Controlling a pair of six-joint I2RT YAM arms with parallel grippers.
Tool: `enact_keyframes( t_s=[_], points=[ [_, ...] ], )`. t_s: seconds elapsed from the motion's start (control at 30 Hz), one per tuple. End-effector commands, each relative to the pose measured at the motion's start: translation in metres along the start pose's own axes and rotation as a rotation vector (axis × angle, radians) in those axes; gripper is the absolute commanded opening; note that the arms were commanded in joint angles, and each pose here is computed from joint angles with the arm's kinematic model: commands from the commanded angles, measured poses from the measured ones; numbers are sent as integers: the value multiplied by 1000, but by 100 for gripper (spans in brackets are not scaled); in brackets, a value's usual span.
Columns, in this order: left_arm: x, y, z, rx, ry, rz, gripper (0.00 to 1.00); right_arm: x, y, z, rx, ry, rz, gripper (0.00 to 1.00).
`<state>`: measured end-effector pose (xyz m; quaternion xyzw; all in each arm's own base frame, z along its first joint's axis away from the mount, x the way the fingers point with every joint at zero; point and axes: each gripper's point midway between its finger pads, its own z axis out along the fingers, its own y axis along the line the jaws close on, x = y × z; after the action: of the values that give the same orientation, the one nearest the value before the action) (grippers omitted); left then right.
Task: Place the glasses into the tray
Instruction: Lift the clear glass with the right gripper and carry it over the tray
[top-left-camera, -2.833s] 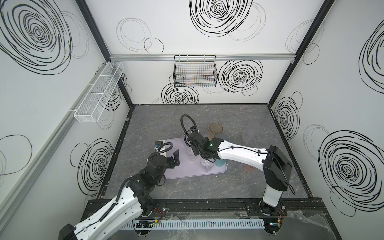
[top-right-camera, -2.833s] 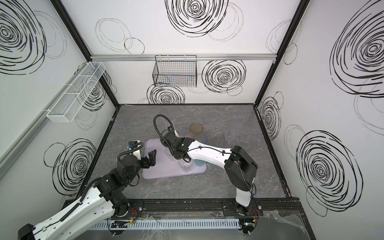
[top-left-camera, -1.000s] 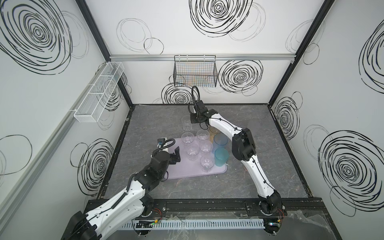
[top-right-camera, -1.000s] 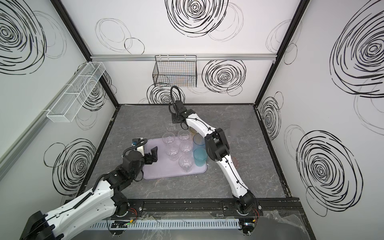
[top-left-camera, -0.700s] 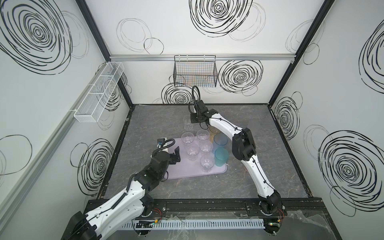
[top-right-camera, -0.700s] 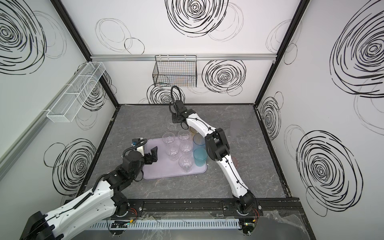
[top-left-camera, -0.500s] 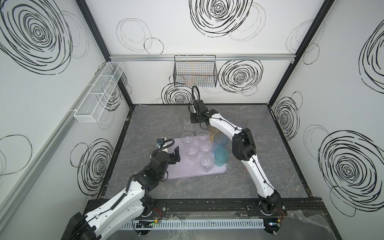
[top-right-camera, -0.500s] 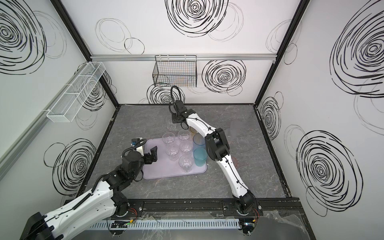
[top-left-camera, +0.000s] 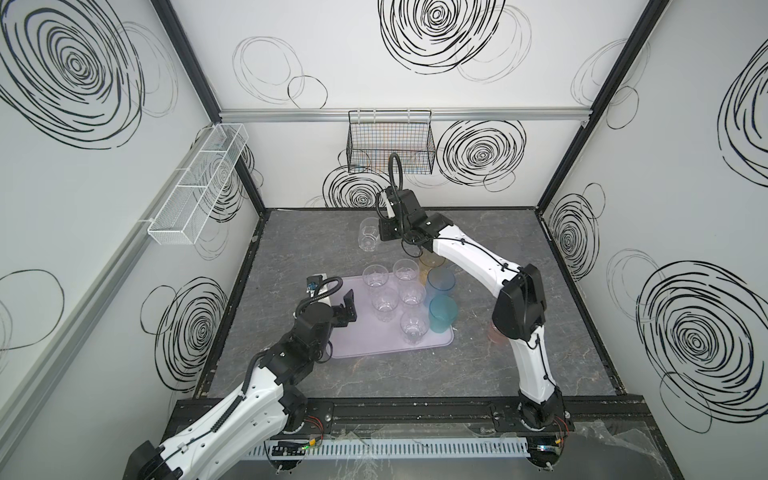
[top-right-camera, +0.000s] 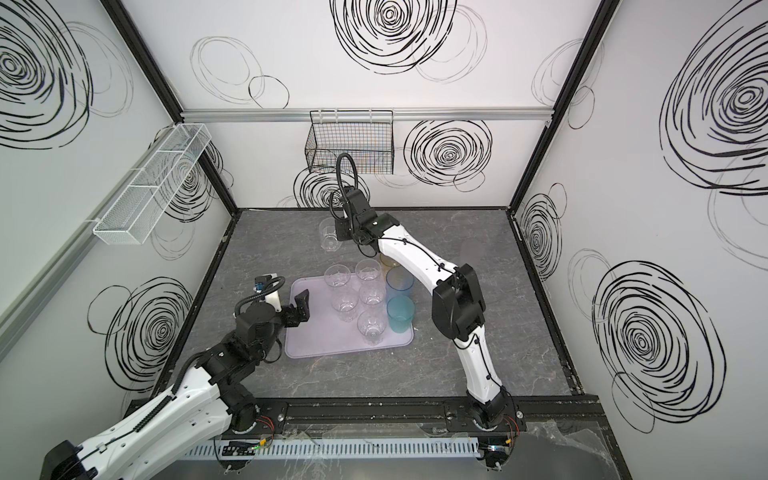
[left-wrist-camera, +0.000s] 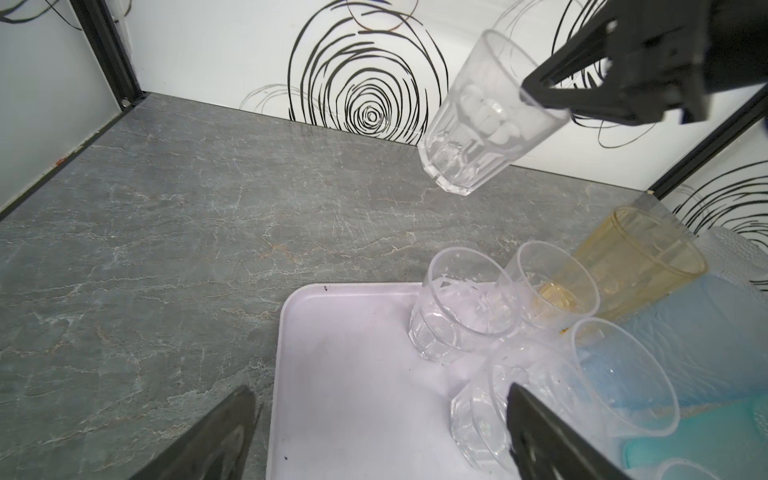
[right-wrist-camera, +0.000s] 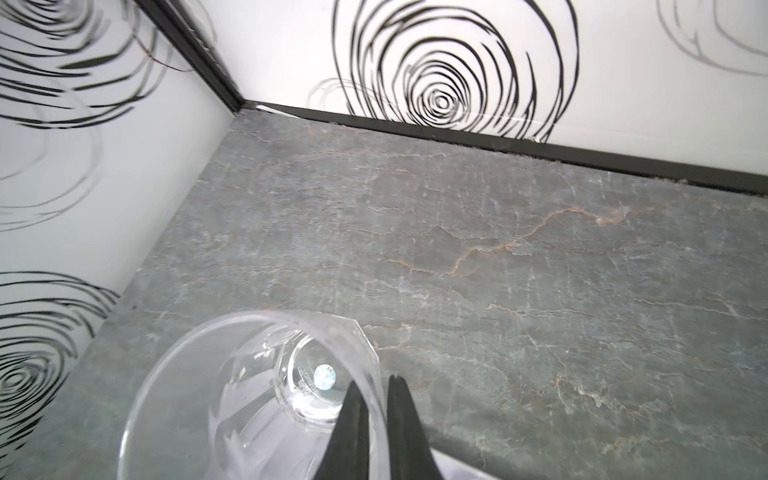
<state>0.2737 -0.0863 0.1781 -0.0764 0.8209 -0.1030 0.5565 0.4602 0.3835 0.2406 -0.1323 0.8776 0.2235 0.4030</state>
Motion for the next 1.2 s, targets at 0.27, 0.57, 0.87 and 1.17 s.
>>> enact_keyframes(
  t_s=[0.27, 0.57, 0.87, 1.17],
  points=[
    [-42, 33, -18, -97, -15, -48, 96, 70, 53, -92, -59, -12, -88, 0],
    [-33, 39, -17, -96, 22, -105, 97, 177, 86, -117, -76, 134, -218, 0],
    [0, 41, -11, -71, 66, -158, 99, 240, 72, -86, 60, 299, -306, 0],
    [10, 26, -5, -12, 90, -179, 100, 261, 45, -78, 142, 305, -353, 1]
  ],
)
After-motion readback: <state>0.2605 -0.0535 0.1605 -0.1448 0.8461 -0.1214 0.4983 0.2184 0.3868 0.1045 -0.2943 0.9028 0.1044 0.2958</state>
